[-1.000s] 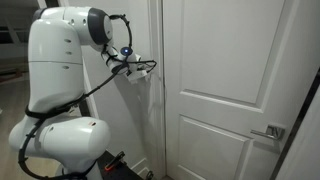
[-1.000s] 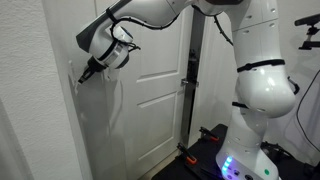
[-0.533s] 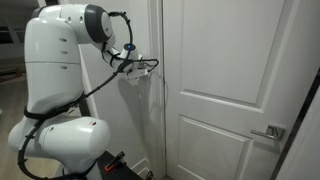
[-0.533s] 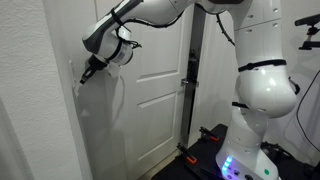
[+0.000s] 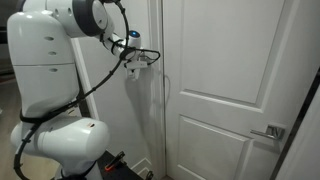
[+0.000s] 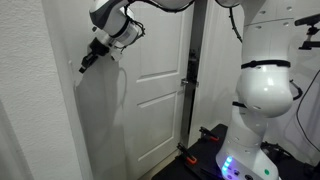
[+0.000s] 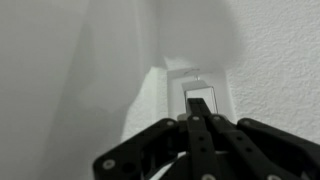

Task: Turn off the light

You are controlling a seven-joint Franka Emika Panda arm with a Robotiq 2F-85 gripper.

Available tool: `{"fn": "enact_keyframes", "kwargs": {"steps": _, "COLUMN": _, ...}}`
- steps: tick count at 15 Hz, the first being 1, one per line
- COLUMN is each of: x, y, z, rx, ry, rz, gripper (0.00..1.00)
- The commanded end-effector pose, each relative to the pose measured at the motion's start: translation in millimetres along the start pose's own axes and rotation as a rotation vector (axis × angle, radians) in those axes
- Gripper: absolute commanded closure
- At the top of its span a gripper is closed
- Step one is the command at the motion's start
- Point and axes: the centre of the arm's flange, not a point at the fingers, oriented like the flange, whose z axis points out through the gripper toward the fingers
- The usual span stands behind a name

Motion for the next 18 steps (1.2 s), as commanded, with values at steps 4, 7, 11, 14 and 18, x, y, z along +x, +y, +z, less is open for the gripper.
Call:
{"fn": "enact_keyframes", "kwargs": {"steps": 4, "x": 15.5, "y": -5.0, "z": -11.6, "rx": 0.048, "ry": 0.022, "rz": 0.017, "gripper": 1.0}}
{"fn": "enact_keyframes", "kwargs": {"steps": 7, "x": 17.2, "y": -12.7, "z": 2.3, "rx": 0.078, "ry": 0.009, "rz": 0.01, "gripper": 1.0}}
{"fn": "enact_keyframes", "kwargs": {"steps": 11, "x": 14.4, "y": -17.4, "z": 22.6, "rx": 0.088, "ry": -0.004, "rz": -0.001, "gripper": 1.0}}
{"fn": "enact_keyframes", "kwargs": {"steps": 14, "x": 10.5, "y": -15.3, "z": 34.2, "rx": 0.085, "ry": -0.02, "rz": 0.001, "gripper": 1.0}}
{"fn": "enact_keyframes", "kwargs": {"steps": 18, "x": 7.2, "y": -13.2, "z": 46.5, "rx": 0.079, "ry": -0.036, "rz": -0.013, "gripper": 1.0}}
